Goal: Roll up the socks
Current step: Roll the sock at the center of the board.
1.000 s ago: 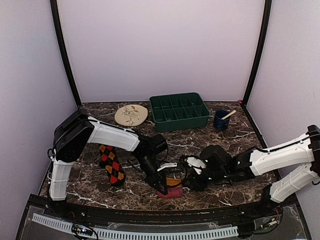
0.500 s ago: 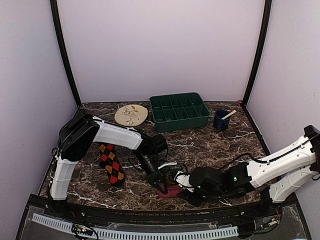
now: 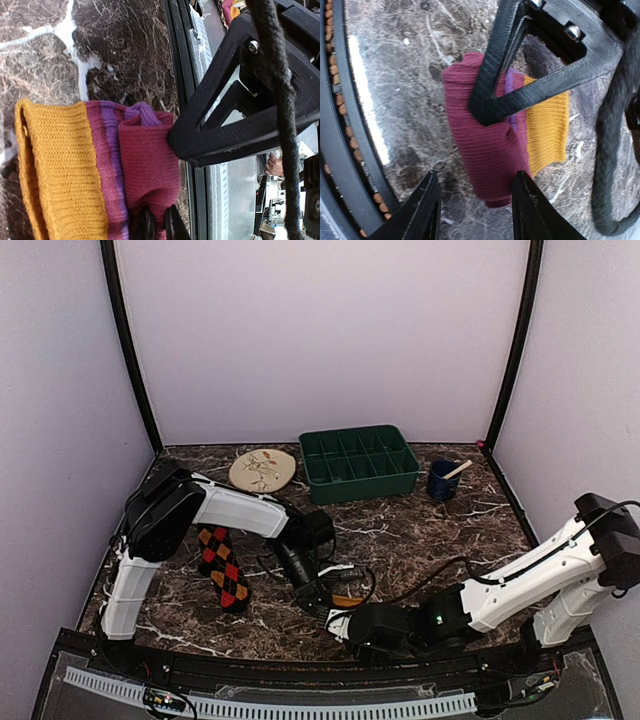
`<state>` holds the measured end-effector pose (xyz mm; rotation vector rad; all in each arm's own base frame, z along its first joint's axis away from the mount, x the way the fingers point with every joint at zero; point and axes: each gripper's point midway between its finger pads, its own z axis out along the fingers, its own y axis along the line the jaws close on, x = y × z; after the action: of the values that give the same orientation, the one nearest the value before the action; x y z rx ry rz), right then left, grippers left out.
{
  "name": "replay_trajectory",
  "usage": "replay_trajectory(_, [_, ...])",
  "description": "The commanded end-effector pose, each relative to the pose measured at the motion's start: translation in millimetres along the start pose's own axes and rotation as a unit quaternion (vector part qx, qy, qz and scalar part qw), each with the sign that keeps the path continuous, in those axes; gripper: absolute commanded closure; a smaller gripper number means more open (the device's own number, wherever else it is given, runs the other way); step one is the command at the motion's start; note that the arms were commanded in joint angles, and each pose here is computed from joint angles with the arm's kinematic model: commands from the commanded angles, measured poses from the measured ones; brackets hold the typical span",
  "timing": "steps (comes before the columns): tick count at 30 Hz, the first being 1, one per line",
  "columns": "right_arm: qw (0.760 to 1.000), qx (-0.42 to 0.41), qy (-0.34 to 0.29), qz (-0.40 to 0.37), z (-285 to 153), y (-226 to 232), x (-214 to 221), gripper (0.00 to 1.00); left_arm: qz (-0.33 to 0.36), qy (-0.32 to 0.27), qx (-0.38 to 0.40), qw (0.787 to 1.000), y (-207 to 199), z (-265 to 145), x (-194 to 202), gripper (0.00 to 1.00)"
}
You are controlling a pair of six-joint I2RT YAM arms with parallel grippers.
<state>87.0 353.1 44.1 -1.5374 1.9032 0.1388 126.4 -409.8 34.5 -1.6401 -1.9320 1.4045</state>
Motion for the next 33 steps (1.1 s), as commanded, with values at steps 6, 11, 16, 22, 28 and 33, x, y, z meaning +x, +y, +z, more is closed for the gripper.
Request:
replay_trajectory(6, [0.996,0.030,0.023,-0.077,14,-2,0,0.58,-0.021,0.021,0.003,1.000,10,5,13,1.00])
replay_trajectory(11, [0.995,0.016,0.043,-0.089,21,4,10,0.64,-0.022,0.018,0.007,1.000,10,4,11,1.00])
replay_trajectory(16, [0.994,0.000,0.072,-0.087,29,6,22,0.71,-0.024,0.017,0.010,1.000,11,4,10,1.00])
replay_trajectory(22, [0.992,-0.025,0.107,-0.064,38,5,39,0.80,-0.030,0.018,0.001,0.999,14,2,8,0.96])
replay_trajectory(28, [0.989,-0.049,0.132,-0.040,44,5,45,0.86,-0.043,0.015,-0.024,0.999,22,-6,5,0.85])
replay_trajectory(33, [0.988,-0.066,0.139,-0.025,46,7,47,0.89,-0.038,-0.007,-0.033,0.999,17,-18,-3,0.77])
